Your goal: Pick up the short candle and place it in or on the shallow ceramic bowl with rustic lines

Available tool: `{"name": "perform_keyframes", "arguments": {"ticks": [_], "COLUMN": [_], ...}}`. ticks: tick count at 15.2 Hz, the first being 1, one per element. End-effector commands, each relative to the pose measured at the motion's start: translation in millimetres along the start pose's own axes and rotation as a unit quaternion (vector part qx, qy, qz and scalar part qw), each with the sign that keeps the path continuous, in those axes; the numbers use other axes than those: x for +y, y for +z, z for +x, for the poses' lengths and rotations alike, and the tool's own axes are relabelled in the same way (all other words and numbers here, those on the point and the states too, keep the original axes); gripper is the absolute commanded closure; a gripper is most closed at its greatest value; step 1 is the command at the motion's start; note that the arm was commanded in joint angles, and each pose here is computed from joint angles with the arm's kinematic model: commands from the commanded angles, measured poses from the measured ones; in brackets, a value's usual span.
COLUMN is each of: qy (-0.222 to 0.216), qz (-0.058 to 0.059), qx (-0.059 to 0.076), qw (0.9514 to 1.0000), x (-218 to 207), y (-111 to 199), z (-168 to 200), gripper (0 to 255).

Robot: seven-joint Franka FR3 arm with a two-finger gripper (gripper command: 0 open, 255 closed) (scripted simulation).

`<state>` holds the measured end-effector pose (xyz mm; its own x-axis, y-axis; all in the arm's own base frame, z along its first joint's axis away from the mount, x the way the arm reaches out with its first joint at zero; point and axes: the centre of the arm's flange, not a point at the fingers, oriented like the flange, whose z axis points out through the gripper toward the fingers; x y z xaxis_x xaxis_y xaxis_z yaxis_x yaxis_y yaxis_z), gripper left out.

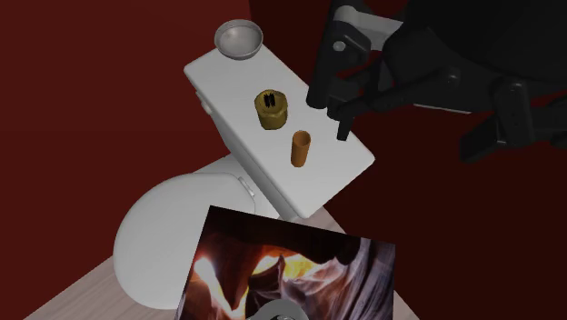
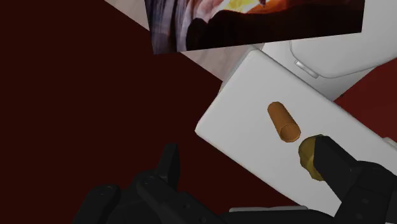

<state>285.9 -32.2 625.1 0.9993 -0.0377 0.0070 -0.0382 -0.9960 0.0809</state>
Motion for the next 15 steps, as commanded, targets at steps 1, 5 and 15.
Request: {"name": "perform_keyframes", "arguments": {"ticks": [1,5,15], "qy": [0.000,0.028,0.098], "qz": [0.000,0.005,0.016], "qx": [0.000,-0.001,-0.005], "qw": [1.0000,0.9996,0.9951], "x": [0,-28,-95], "y": [0,36,124], "z": [0,25,94], "gripper": [0,0,0]}}
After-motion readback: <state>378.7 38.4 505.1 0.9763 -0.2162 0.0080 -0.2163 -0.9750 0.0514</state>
